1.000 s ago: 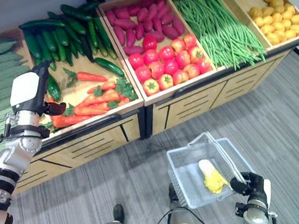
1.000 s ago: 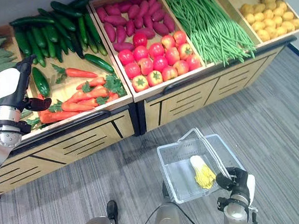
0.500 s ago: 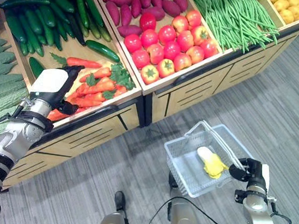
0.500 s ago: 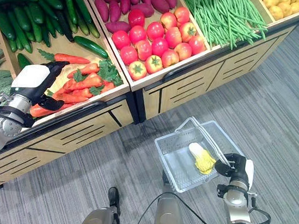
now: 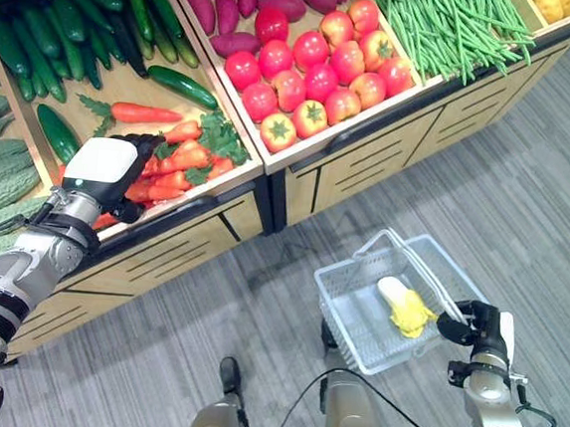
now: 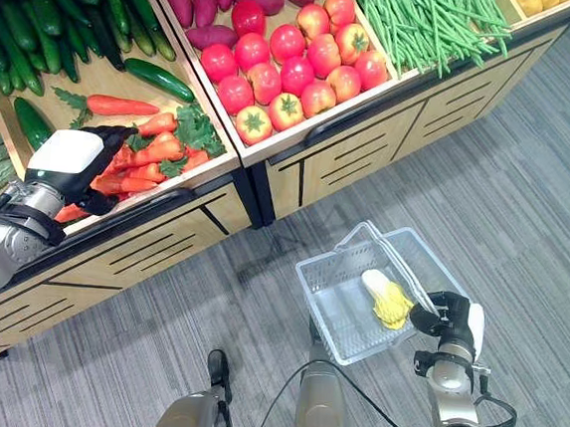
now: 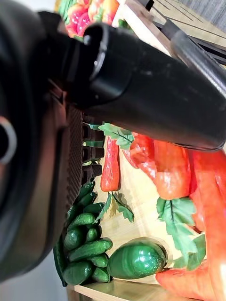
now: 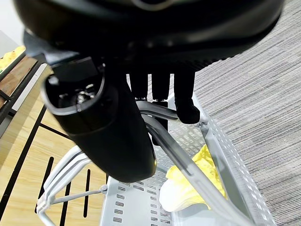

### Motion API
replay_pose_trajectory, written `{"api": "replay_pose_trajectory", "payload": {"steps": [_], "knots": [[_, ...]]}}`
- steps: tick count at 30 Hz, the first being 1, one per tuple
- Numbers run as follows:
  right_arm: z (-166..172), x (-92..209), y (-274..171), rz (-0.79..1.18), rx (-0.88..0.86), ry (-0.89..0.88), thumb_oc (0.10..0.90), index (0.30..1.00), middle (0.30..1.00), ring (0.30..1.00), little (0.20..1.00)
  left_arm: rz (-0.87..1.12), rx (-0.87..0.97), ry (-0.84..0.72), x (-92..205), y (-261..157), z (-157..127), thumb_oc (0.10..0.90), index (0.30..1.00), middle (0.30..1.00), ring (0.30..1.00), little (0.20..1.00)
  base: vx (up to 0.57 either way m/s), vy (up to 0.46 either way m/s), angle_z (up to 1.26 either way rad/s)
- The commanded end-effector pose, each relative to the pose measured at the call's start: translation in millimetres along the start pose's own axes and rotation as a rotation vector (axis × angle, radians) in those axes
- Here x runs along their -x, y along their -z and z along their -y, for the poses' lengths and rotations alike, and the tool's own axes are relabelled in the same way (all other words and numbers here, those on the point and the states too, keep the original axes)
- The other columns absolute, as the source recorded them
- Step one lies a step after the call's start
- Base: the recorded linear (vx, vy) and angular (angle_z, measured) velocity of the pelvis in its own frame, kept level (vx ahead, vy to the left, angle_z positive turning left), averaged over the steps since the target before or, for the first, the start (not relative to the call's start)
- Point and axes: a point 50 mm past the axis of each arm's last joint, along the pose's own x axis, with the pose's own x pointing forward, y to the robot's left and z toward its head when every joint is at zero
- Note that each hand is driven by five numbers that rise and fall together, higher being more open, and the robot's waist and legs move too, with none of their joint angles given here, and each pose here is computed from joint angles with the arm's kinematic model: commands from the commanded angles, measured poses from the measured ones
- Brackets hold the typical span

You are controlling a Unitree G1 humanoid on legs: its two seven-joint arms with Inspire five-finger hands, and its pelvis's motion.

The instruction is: Get the vegetables into the basket

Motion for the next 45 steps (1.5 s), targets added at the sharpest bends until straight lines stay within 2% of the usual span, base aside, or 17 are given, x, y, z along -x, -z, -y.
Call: {"api": "replay_pose_trajectory", "payload": {"steps": [1,5,7,8,9,14,21,25,27,29,31,34,38,45], "knots": [[32.8,-18.1,-57.6,0.257,-0.067,0.131,0.400,0.300,0.300,0.300,0.300,-0.088,-0.095,-0.153,-17.6,20.0,-46.4,0.900,1.000,1.000,1.000,1.000,0.02,0.006,-0.10],[32.8,-17.5,-55.8,0.251,-0.066,0.127,0.400,0.300,0.300,0.300,0.300,-0.103,-0.119,-0.134,-19.5,20.7,-42.9,0.900,1.000,1.000,1.000,1.000,0.01,0.007,-0.09],[33.5,-18.1,-52.8,0.236,-0.063,0.127,0.400,0.300,0.300,0.300,0.300,-0.112,-0.144,-0.112,-23.1,20.4,-42.3,0.798,0.857,0.857,0.857,0.857,0.00,0.004,-0.02],[33.4,-18.1,-53.2,0.237,-0.066,0.129,0.400,0.300,0.300,0.300,0.300,-0.107,-0.148,-0.109,-24.2,19.0,-42.9,0.614,0.599,0.599,0.599,0.599,0.00,0.000,0.00],[32.2,-17.2,-54.5,0.246,-0.069,0.124,0.400,0.300,0.300,0.300,0.300,-0.097,-0.172,-0.098,-26.9,17.0,-43.9,0.400,0.300,0.300,0.300,0.300,0.00,0.000,0.00],[27.6,-15.8,-53.8,0.243,-0.090,0.105,0.400,0.300,0.300,0.300,0.300,-0.042,-0.209,-0.016,-29.9,9.2,-39.1,0.400,0.300,0.300,0.300,0.300,0.00,0.000,0.00],[25.1,-14.1,-49.8,0.229,-0.103,0.090,0.400,0.300,0.300,0.300,0.300,-0.045,-0.211,-0.004,-28.0,9.6,-35.9,0.400,0.300,0.300,0.300,0.300,0.00,0.000,0.00],[22.8,-12.8,-46.7,0.217,-0.101,0.084,0.400,0.300,0.300,0.300,0.300,-0.089,-0.226,-0.088,-26.3,15.6,-43.0,0.400,0.300,0.300,0.300,0.300,0.00,0.002,0.01],[20.8,-12.4,-47.0,0.220,-0.103,0.087,0.400,0.300,0.300,0.300,0.300,-0.118,-0.182,-0.249,-28.2,14.6,-59.5,0.400,0.300,0.300,0.300,0.300,-0.02,0.004,0.04],[20.9,-12.2,-46.8,0.221,-0.101,0.088,0.400,0.300,0.300,0.300,0.300,-0.122,-0.175,-0.270,-26.5,15.3,-60.3,0.400,0.300,0.300,0.300,0.300,-0.01,0.002,0.04],[18.9,-11.2,-46.8,0.224,-0.104,0.085,0.400,0.300,0.300,0.300,0.300,-0.102,-0.132,-0.400,-25.3,9.6,-77.7,0.400,0.300,0.300,0.300,0.300,-0.01,0.001,0.02],[17.7,-10.1,-45.8,0.223,-0.104,0.079,0.400,0.300,0.300,0.300,0.300,-0.100,-0.083,-0.489,-19.8,11.1,-87.4,0.400,0.300,0.300,0.300,0.300,0.00,0.000,0.00],[18.4,-8.8,-43.0,0.215,-0.104,0.081,0.400,0.300,0.300,0.300,0.300,-0.085,-0.039,-0.520,-13.5,10.6,-89.0,0.400,0.300,0.300,0.300,0.300,0.00,0.000,0.00],[23.6,-4.7,-36.0,0.199,-0.119,0.106,0.400,0.300,0.300,0.300,0.300,0.071,0.026,-0.543,3.7,-12.9,-91.5,0.400,0.300,0.300,0.300,0.300,-0.01,0.000,0.04]]}}
